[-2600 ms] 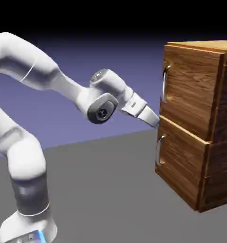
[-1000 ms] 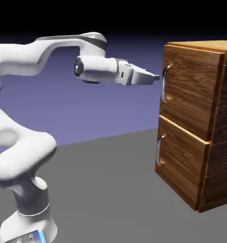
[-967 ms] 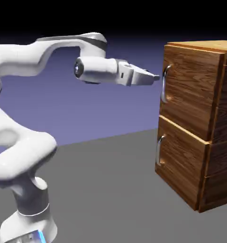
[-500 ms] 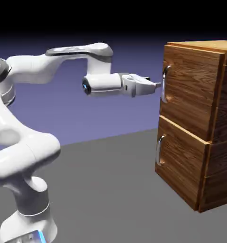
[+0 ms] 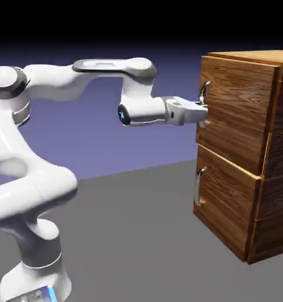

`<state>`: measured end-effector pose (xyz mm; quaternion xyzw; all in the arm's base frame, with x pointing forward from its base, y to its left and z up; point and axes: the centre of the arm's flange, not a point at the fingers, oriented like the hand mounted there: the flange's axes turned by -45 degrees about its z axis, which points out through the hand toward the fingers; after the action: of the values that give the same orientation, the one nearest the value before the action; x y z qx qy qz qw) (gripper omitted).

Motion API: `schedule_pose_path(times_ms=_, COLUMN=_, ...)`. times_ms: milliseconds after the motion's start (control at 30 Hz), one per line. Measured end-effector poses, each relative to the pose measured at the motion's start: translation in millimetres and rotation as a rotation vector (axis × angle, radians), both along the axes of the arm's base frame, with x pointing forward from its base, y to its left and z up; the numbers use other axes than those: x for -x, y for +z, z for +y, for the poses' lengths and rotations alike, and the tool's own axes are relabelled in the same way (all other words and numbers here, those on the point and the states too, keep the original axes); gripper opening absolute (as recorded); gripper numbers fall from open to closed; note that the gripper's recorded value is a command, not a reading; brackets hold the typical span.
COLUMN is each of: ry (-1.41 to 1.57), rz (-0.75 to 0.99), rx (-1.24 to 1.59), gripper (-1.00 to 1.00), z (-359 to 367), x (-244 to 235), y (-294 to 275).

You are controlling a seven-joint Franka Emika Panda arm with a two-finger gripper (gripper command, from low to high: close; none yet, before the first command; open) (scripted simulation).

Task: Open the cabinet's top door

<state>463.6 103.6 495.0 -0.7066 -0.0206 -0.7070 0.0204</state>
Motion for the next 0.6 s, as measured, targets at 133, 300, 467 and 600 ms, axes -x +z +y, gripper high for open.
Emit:
schedule_pose_path(times_ms=133, ry=0.050, rz=0.000, rx=0.000, gripper=-1.00, z=-8, x=12, y=0)
schedule_pose_path(times_ms=300, ry=0.099, rz=0.000, rx=0.001, gripper=-1.00, z=-17, x=24, y=0)
schedule_pose_path(times_ms=467, ry=0.208, rz=0.000, rx=0.001, gripper=-1.00, z=-38, x=47, y=0)
schedule_pose_path(times_ms=600, ry=0.304, rz=0.001, rx=0.001, gripper=-1.00, z=-59, x=66, y=0)
